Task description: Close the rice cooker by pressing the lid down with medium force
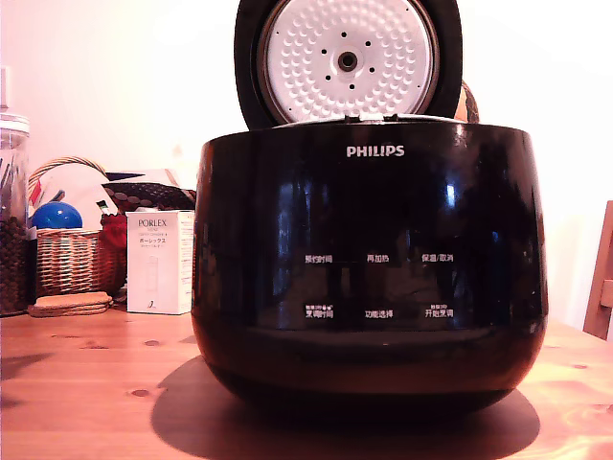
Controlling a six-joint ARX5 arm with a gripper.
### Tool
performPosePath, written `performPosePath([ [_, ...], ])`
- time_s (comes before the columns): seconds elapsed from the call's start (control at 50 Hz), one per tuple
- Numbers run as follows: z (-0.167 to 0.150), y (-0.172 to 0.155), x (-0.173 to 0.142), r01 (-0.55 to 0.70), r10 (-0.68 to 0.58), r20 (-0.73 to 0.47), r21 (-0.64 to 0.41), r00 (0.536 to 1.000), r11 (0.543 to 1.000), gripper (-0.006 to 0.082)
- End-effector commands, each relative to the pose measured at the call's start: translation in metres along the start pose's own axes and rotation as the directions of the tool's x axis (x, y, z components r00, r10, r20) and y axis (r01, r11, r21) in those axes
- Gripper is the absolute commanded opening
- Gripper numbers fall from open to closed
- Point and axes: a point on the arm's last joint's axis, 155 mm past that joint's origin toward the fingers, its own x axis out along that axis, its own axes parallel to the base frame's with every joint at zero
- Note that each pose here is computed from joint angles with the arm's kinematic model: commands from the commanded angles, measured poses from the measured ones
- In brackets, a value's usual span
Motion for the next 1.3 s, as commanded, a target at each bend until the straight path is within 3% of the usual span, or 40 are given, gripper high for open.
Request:
performPosePath([
  [0.0,0.013,0.031,-0.001,-0.063,0.066,0.063,-0.057,0.996,0.996,-0.0020],
  [0.2,0.047,0.043,-0.002,-0.062,0.079,0.202,-0.089,0.976,0.994,-0.0020],
  [0.54,0.080,0.027,0.035,0.187,-0.148,0.322,-0.094,0.935,0.978,-0.0020],
  [0.76,0.092,0.001,0.069,0.357,-0.312,0.347,-0.072,0.885,0.932,-0.0020],
  [0.98,0.090,-0.031,0.100,0.525,-0.473,0.323,-0.094,0.820,0.846,-0.0020],
  [1.28,0.078,-0.065,0.102,0.648,-0.605,0.269,-0.104,0.749,0.755,-0.0020],
])
